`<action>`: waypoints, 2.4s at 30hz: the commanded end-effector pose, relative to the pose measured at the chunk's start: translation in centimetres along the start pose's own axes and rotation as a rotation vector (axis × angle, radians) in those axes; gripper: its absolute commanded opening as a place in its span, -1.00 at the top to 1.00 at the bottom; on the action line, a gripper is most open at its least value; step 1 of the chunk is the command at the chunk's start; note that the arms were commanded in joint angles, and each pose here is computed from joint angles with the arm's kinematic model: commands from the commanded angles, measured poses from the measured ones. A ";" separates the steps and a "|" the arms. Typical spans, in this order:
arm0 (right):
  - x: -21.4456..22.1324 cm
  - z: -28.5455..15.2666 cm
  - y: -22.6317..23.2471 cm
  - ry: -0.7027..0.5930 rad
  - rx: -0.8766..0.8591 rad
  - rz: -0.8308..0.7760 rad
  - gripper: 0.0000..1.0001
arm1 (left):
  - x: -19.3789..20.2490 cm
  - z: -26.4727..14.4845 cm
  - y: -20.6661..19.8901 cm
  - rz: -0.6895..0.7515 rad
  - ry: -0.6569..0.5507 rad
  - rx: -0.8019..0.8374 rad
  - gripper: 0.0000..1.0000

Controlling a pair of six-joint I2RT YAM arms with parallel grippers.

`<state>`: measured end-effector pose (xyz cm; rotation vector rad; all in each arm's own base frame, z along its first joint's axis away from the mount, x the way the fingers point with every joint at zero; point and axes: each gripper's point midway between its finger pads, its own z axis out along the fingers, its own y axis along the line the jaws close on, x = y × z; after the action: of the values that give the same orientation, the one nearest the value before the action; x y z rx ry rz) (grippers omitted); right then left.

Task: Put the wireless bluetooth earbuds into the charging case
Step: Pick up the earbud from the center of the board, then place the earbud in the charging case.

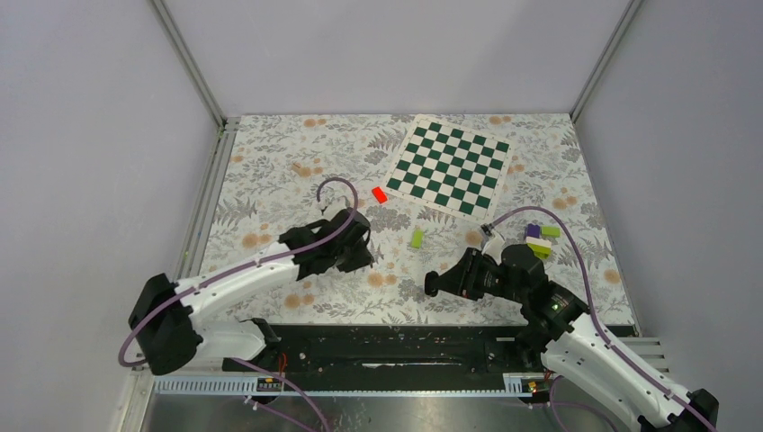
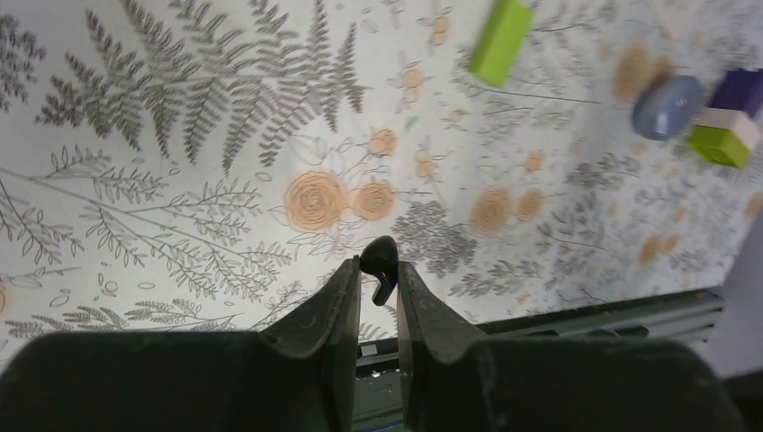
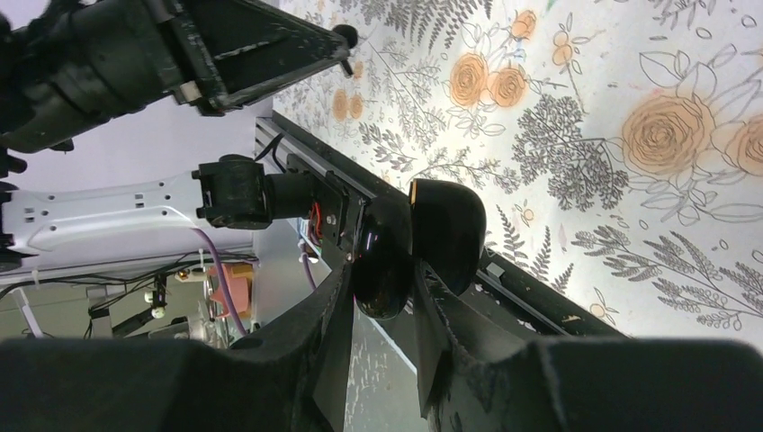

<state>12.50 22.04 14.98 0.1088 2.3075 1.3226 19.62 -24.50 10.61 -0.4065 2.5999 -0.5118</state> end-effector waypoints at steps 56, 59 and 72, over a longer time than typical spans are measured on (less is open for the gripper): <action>-8.6 3.2 4.8 -0.413 -0.342 0.119 1.00 | -1.6 -6.8 -9.9 -0.253 -0.016 0.190 1.00; -8.9 2.7 5.4 -0.445 -0.404 0.101 1.00 | -1.6 -7.0 -10.1 -0.264 -0.008 0.170 1.00; -8.6 2.9 7.1 -0.344 -0.394 0.214 1.00 | -5.3 -8.9 -10.5 -0.091 -0.208 0.238 1.00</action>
<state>20.31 25.38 19.56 0.4381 1.8253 1.6189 20.55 -30.05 20.89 -0.5645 2.4485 -0.7229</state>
